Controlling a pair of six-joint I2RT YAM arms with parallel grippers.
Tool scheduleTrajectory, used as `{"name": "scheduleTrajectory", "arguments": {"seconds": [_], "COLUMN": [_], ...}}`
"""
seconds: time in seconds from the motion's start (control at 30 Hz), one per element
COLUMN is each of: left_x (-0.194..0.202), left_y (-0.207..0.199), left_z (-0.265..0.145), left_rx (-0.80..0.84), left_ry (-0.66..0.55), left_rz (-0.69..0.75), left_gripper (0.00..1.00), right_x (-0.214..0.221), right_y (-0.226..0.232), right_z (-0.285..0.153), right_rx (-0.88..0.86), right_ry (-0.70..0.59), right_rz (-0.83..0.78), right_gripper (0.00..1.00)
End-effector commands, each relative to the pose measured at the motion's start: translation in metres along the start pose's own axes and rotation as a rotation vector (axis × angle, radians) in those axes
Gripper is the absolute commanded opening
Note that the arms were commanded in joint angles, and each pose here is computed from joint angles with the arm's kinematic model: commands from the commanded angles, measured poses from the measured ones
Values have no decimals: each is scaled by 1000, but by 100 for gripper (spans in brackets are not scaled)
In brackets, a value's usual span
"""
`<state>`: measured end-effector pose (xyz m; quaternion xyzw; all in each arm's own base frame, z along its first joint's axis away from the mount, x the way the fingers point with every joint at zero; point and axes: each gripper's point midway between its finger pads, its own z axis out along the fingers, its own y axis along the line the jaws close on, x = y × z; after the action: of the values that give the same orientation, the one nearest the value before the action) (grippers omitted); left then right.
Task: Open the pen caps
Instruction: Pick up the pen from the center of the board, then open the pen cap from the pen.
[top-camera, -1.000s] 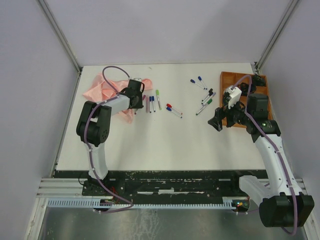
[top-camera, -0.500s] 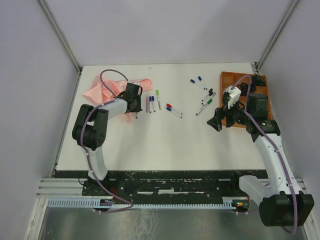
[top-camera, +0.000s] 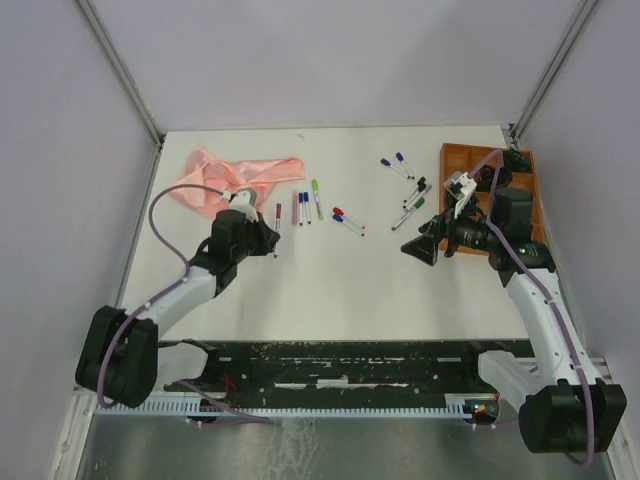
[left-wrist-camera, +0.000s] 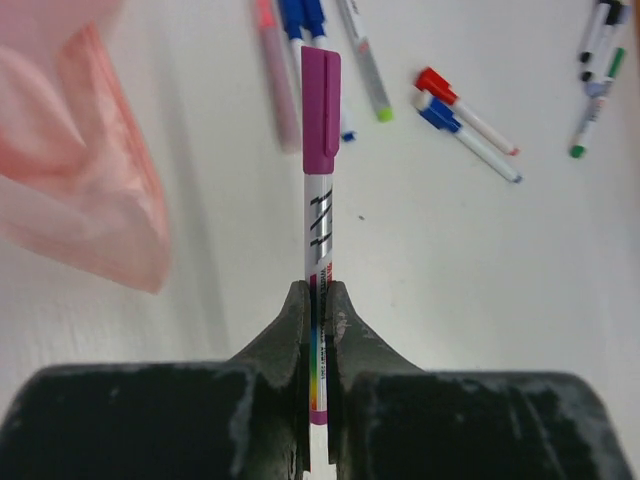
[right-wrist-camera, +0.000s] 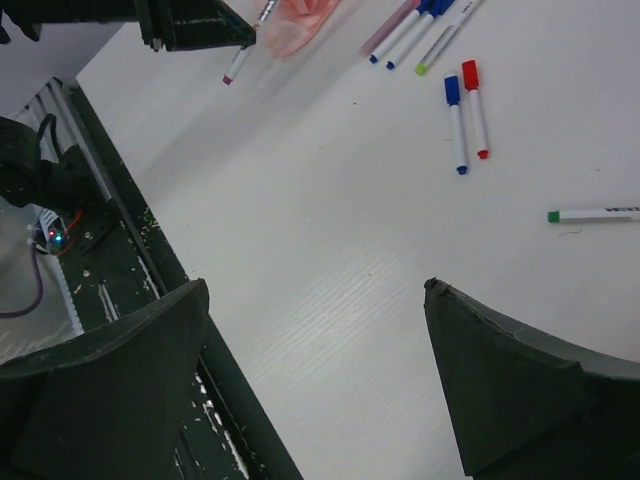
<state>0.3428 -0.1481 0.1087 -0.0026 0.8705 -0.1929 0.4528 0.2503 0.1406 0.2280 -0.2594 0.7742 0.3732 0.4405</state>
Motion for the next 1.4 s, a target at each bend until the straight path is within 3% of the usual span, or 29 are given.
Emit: {"name": "scheduleTrajectory", "arguments": {"seconds": [0.0, 0.13, 0.63, 0.93, 1.17, 1.37], "left_x": [-8, -6, -10, -19, -32, -26], "left_y": [-56, -85, -164, -218, -254, -277], "left_z": [-33, -68, -143, -143, -138, -130], "left_rx": [320, 506, 827, 905, 960, 992], "left_ry": [-156, -258, -460, -494, -557, -529], "left_rz": [-154, -215, -381, -426, -475, -457], "left_gripper": [3, 3, 3, 3, 3, 3], "right_x": [-14, -14, -23, -43, -35, -39], "right_y": [25, 39, 47, 65, 80, 82], "right_z": [4, 8, 23, 25, 35, 37], "right_rx": [-154, -247, -286, -366, -412, -407], "right_ry": [-77, -90, -150, -265, -257, -263], "right_rz": [6, 15, 74, 115, 112, 135], "right_gripper": [96, 96, 96, 96, 95, 94]}}
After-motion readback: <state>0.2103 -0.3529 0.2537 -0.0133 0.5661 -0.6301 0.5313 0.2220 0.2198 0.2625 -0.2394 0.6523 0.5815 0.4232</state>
